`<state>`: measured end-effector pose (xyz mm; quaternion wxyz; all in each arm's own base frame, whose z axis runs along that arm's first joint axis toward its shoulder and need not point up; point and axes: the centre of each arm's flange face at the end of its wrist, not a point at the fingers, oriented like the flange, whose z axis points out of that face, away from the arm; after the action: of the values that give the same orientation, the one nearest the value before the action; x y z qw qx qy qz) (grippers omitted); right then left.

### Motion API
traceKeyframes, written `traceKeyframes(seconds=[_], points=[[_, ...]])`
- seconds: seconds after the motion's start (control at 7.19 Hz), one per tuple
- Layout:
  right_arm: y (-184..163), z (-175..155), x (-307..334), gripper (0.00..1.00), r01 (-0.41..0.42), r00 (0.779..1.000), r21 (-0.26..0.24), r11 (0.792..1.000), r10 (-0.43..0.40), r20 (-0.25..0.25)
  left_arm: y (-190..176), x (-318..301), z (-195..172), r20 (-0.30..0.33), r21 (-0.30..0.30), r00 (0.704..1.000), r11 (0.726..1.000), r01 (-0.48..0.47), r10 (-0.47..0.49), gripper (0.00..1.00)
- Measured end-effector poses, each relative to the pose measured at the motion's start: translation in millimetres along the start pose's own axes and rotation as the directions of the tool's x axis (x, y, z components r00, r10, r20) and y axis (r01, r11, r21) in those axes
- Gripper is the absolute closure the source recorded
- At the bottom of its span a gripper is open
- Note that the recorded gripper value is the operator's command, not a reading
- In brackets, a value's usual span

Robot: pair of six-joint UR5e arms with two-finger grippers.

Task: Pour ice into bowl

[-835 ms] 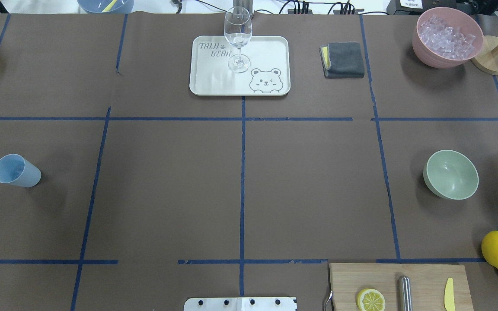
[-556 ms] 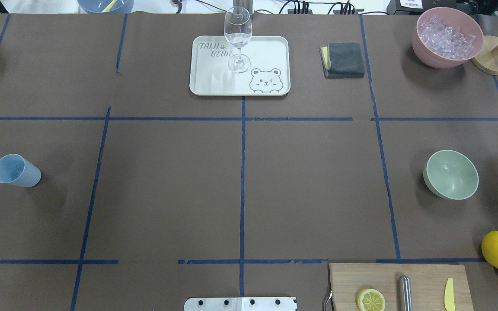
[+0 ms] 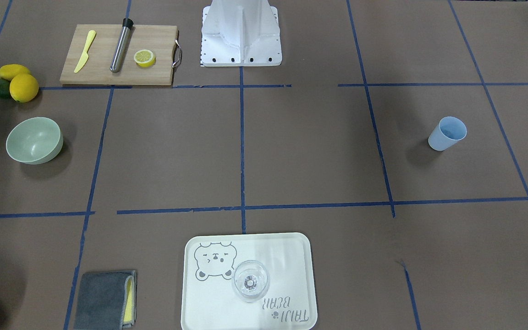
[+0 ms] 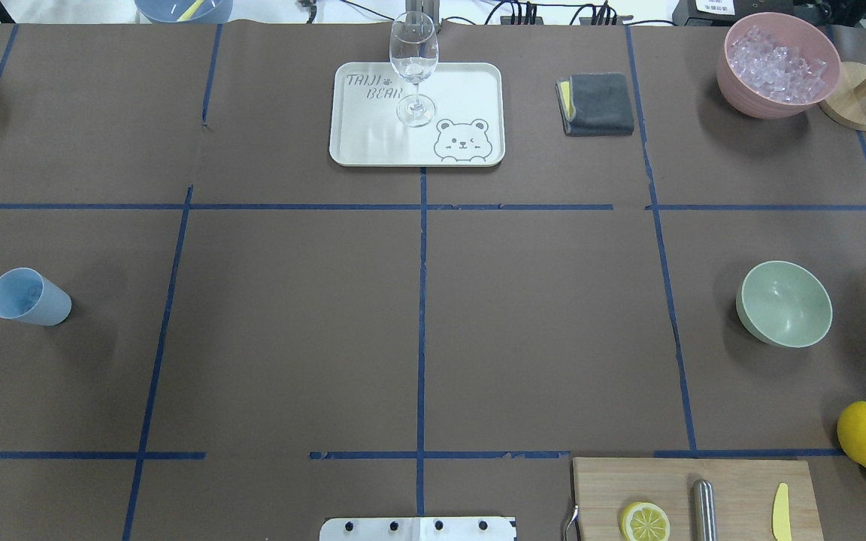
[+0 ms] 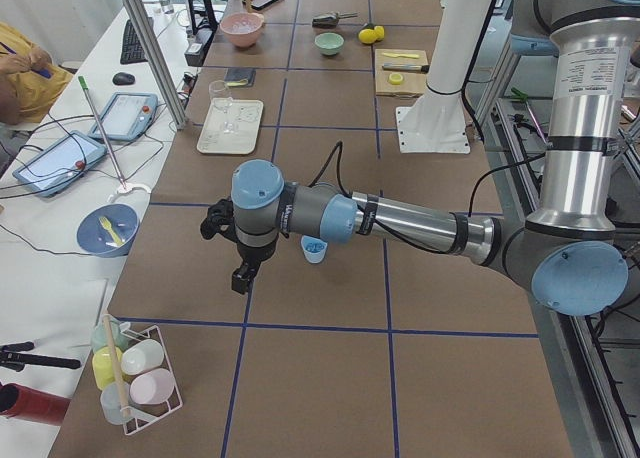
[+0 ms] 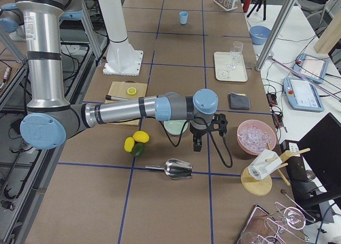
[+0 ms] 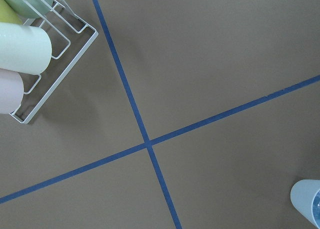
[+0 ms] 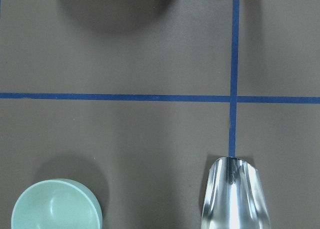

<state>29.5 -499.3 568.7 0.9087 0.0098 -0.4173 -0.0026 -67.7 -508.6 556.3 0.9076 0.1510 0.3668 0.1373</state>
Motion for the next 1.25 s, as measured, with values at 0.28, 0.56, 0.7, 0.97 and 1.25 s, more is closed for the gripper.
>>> traceKeyframes(seconds=[0.28, 0.56, 0.7, 0.97, 1.25], points=[[0, 0, 1, 0.0, 0.002, 1.0, -0.001, 1.0, -0.002, 0.0, 0, 0, 0, 0.0, 0.0, 1.0, 1.0, -0.001, 0.001, 0.0], [-1, 1, 1, 0.0, -0.003, 1.0, -0.002, 1.0, 0.003, 0.0, 1, 0, 0, 0.0, 0.0, 1.0, 1.0, 0.001, -0.001, 0.0], [-2, 1, 1, 0.0, -0.005, 1.0, -0.002, 1.0, 0.005, 0.0, 3, 0, 0, 0.0, -0.001, 1.0, 1.0, 0.001, -0.001, 0.0], [-1, 4, 3, 0.0, -0.004, 1.0, -0.01, 1.0, 0.004, -0.001, 4, 0, 1, 0.0, -0.002, 1.0, 1.0, 0.002, -0.002, 0.0], [-2, 16, -4, 0.0, 0.01, 1.0, -0.033, 0.999, -0.01, -0.001, 6, -1, 2, -0.001, -0.004, 1.0, 1.0, 0.005, -0.005, 0.0]])
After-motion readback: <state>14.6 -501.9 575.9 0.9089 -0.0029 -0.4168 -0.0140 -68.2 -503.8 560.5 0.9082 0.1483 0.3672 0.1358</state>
